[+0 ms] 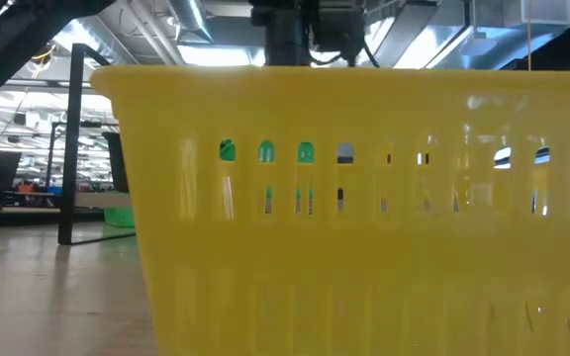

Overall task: Stack baskets on shelf by color
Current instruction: Adjust the green bin, then adjust the black bin

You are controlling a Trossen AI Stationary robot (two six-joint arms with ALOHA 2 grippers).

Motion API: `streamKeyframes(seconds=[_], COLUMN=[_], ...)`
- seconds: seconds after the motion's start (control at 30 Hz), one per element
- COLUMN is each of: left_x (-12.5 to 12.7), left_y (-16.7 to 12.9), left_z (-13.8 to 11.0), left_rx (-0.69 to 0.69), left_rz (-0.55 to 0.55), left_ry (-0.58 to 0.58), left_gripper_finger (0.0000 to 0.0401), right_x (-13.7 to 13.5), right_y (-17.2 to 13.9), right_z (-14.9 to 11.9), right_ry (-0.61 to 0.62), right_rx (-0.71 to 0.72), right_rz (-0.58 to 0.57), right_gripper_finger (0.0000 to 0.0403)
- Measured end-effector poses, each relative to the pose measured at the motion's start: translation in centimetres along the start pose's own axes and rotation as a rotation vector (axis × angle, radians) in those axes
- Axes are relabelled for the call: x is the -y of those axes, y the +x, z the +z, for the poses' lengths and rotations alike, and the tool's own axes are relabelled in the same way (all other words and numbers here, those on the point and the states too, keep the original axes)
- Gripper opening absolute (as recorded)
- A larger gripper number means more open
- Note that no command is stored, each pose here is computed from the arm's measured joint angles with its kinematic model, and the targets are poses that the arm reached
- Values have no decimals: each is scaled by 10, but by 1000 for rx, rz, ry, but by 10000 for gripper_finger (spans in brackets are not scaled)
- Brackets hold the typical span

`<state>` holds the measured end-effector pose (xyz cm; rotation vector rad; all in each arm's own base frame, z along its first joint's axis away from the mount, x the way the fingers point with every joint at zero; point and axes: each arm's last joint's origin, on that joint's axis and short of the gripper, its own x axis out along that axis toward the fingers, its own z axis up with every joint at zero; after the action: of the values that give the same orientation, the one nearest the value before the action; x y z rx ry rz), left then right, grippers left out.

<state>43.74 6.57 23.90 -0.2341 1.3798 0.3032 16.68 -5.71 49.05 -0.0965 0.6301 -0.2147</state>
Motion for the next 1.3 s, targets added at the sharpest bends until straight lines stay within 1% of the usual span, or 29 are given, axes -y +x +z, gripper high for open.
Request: streamKeyframes(seconds=[0.13, 0.2, 0.3, 0.4, 0.67, 0.77, 0.93, 1.03, 1.1, 1.2, 1.27, 1.3], left_x=[-2, -1, 2, 6, 11, 9, 3, -2, -5, -8, -9, -8], left_y=[10, 12, 12, 11, 11, -3, -45, -66, -74, -75, -75, -73], left_z=[2, 5, 5, 9, 9, 6, -6, -21, -33, -48, -51, -51], left_rx=[-19, 14, 13, 62, 75, 92, 138, 97, 24, -123, -159, -168], left_rz=[5, -6, -13, -24, -35, -31, -5, 15, 33, 81, 85, 65], left_ry=[3, 17, 48, 70, 73, 58, -12, -67, -127, -187, -211, -214], left_gripper_finger=[0, 0, 0, 0, 0, 0, 0, 0, 0, 0, 0, 0], right_x=[0, 0, 0, 0, 0, 0, 0, 0, 0, 0, 0, 0], right_y=[0, 0, 0, 0, 0, 0, 0, 0, 0, 0, 0, 0], right_z=[0, 0, 0, 0, 0, 0, -1, -1, -1, -1, -1, -1], right_ry=[0, -1, 0, 0, -1, 0, 1, 3, 3, 3, 3, 3], right_rx=[0, -1, -1, -3, -3, -3, -9, -10, -10, -10, -9, -9], right_rz=[0, 1, 1, 1, 1, 1, 2, 2, 2, 2, 2, 2], right_gripper_finger=[108, 108, 108, 108, 108, 108, 108, 108, 108, 108, 108, 108])
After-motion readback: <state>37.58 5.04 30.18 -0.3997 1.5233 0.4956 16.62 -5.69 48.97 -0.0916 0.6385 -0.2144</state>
